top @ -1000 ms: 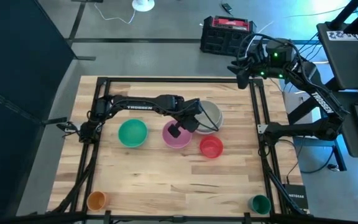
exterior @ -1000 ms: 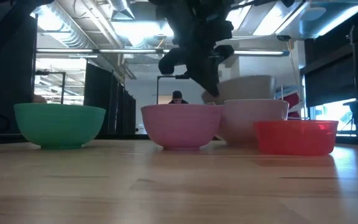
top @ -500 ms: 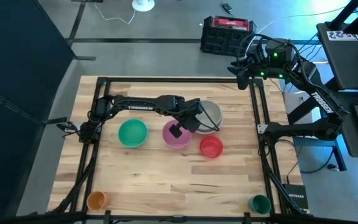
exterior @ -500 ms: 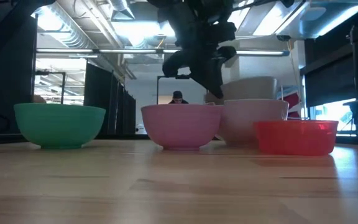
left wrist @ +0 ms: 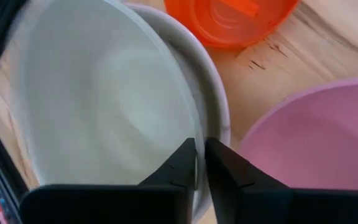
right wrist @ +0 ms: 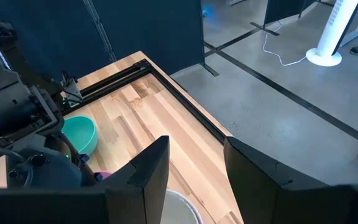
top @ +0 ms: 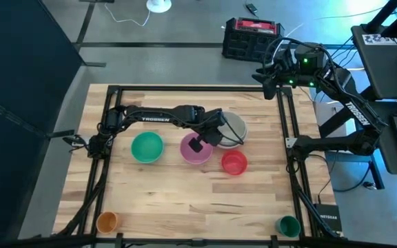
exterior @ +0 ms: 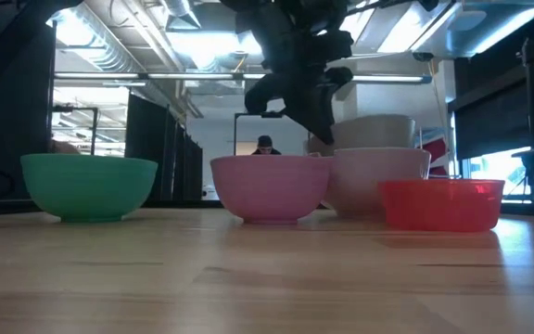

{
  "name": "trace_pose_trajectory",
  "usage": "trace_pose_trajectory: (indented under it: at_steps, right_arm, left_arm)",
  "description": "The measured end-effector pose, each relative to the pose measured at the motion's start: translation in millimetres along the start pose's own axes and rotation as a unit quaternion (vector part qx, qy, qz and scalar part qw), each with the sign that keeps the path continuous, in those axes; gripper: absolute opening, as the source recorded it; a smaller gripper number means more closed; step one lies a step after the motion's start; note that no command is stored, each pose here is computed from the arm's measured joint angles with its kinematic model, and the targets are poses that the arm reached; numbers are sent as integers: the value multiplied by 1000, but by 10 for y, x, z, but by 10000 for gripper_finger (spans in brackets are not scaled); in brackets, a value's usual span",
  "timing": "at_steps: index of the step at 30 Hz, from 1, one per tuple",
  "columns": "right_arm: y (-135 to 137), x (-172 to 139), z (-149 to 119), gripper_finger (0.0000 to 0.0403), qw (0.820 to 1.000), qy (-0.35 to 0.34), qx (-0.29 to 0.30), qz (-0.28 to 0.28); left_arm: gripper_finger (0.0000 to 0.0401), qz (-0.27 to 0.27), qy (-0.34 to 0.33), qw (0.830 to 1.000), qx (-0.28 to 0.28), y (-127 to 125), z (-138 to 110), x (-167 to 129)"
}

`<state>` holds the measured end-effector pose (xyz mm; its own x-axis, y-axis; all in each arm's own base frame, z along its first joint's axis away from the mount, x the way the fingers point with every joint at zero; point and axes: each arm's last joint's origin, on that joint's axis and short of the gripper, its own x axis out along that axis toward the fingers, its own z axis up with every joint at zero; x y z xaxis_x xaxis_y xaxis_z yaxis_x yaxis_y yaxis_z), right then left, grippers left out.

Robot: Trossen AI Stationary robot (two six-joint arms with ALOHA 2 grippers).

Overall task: Nest bowls inside each other
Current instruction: Stack the left white bowl on top of the right white bowl, then stack the pink bowl on top of the white bowl

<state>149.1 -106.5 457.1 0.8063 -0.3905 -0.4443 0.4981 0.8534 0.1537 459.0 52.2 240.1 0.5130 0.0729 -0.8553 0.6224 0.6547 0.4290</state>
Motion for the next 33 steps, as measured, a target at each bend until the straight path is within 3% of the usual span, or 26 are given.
trace_pose_trajectory:
  at_steps: [14,31,33]
  right_arm:
    - [0,1,-8,138,1000,4,-1,1]
    - [9,33,-135,138,997,61,7,38]
    - [8,58,-162,138,997,69,9,46]
  left_arm:
    - [110,1,-1,1000,-31,2,2,-12]
    - [158,-2,8,984,-179,11,125,-850]
    - [161,-20,34,979,-199,-39,73,-948]
